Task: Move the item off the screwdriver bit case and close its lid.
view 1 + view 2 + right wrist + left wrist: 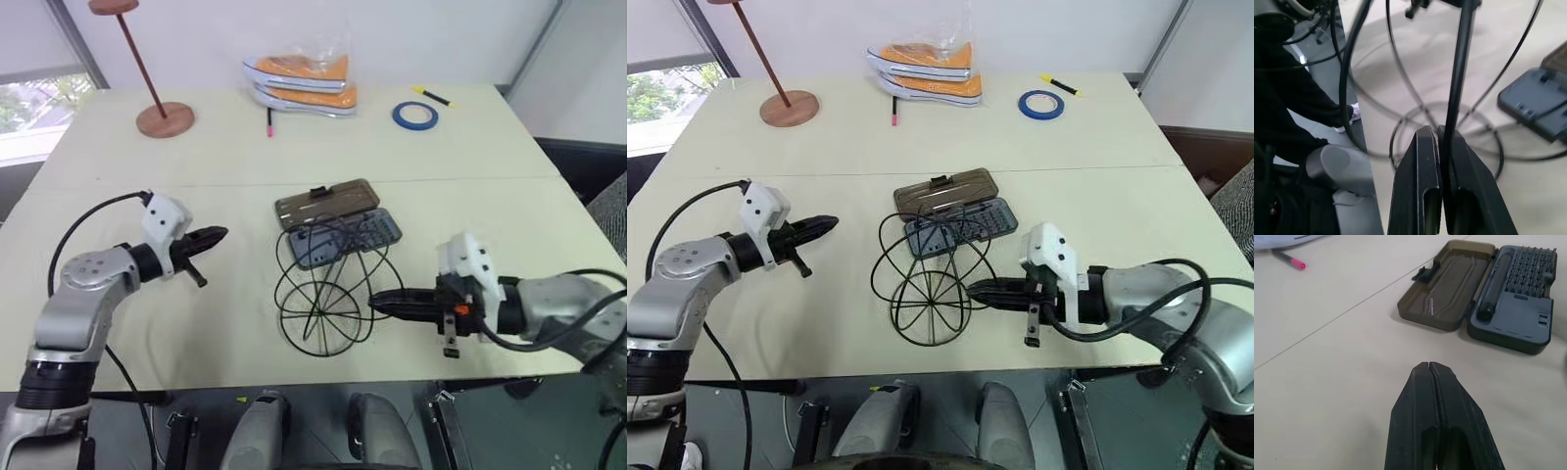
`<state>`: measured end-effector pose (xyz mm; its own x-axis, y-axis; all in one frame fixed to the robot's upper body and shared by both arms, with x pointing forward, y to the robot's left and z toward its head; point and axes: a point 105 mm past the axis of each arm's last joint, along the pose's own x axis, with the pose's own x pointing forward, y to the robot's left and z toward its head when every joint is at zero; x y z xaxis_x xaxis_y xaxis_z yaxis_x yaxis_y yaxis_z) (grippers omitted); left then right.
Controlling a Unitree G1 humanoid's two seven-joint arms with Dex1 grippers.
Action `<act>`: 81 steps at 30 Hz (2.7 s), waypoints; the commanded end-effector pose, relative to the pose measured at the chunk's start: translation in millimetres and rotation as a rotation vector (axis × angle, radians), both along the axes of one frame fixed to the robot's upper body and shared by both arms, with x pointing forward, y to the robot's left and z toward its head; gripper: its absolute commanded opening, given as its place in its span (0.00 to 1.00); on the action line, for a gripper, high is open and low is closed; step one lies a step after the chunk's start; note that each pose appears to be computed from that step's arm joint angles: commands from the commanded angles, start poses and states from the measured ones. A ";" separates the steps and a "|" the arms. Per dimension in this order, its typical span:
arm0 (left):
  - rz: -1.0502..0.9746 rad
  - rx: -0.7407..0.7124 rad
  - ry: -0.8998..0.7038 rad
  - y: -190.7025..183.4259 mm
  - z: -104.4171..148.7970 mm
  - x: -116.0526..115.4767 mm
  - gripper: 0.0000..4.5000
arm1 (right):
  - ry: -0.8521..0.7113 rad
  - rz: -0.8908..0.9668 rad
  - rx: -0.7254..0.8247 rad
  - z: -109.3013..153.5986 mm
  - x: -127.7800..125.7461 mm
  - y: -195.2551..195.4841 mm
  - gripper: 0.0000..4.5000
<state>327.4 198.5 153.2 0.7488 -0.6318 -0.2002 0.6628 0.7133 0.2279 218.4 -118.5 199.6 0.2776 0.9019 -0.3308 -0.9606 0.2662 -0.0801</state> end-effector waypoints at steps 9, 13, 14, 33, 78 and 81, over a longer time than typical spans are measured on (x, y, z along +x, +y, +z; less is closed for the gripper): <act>-0.035 -0.001 -0.066 -11.2 6.0 10.9 0.00 | -0.277 -0.032 0.058 98.0 23.0 -25.5 0.01; -0.036 -0.004 -0.071 -13.6 3.8 12.3 0.00 | -0.345 -0.173 0.141 123.8 49.5 -39.1 0.01; -0.036 -0.005 -0.073 -14.0 3.6 12.6 0.00 | -0.353 -0.197 0.156 127.4 54.4 -41.6 0.01; -0.035 -0.008 -0.084 -18.8 2.0 12.8 0.00 | -0.838 -1.300 0.240 119.8 161.6 -171.6 0.01; -0.076 0.004 -0.078 -36.1 -9.3 11.2 0.00 | -0.385 -1.870 0.001 -73.8 128.9 -231.9 0.98; -0.075 0.004 -0.079 -36.0 -9.6 11.2 0.00 | -0.369 -1.836 -0.018 -73.5 117.4 -223.2 0.98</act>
